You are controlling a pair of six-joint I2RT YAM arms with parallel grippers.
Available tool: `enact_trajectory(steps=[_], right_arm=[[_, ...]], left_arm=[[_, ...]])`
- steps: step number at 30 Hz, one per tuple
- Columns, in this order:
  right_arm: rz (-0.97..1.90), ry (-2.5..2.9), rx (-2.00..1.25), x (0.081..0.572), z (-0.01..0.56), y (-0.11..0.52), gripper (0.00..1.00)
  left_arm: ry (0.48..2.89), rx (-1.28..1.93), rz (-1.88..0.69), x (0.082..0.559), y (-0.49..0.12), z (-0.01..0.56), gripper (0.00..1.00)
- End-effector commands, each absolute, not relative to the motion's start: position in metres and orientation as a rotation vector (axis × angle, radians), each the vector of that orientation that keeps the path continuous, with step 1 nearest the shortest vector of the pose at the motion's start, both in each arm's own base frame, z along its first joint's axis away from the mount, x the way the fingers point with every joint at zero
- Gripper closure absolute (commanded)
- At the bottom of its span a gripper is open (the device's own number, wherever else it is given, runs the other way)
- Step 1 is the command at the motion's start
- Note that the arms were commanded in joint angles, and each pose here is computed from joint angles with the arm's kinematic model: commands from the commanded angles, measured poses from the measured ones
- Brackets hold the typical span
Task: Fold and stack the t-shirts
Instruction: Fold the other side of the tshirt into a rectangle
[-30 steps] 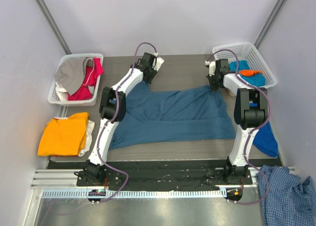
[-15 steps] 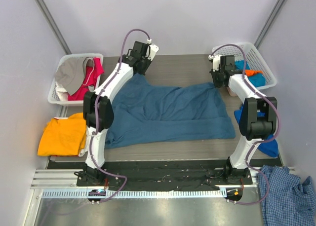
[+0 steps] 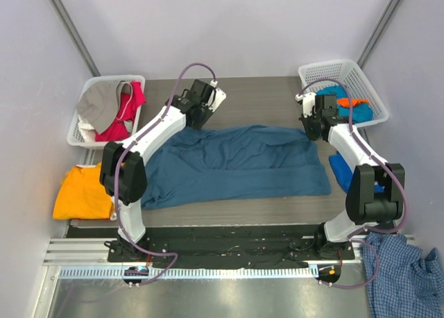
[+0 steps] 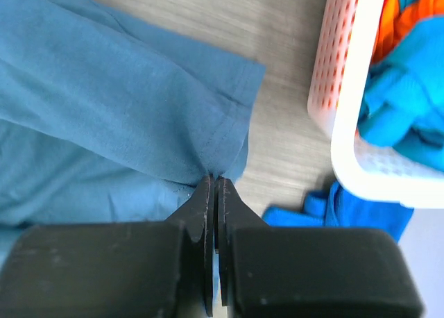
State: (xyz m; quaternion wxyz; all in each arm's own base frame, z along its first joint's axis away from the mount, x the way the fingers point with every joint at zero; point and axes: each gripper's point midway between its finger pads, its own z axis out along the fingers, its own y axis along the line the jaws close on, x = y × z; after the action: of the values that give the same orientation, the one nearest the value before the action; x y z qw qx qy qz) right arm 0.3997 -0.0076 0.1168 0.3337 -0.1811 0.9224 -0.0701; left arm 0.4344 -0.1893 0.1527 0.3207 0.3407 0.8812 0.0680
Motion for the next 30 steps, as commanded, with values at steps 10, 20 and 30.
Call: enact_trajectory(steps=[10, 20, 30], right_arm=[[-0.284, 2.445, -0.553, 0.352, 0.104, -0.023, 0.99], [-0.347, 2.483, -0.598, 0.324, 0.094, -0.033, 0.99], [-0.382, 2.533, -0.651, 0.294, 0.08, -0.039, 0.99]], left_arm=[[2.362, 0.934, 0.308, 0.367, -0.149, 0.174, 1.0], [2.448, 1.005, 0.322, 0.33, -0.145, 0.145, 1.0], [2.507, 1.058, 0.348, 0.305, -0.14, 0.129, 1.0]])
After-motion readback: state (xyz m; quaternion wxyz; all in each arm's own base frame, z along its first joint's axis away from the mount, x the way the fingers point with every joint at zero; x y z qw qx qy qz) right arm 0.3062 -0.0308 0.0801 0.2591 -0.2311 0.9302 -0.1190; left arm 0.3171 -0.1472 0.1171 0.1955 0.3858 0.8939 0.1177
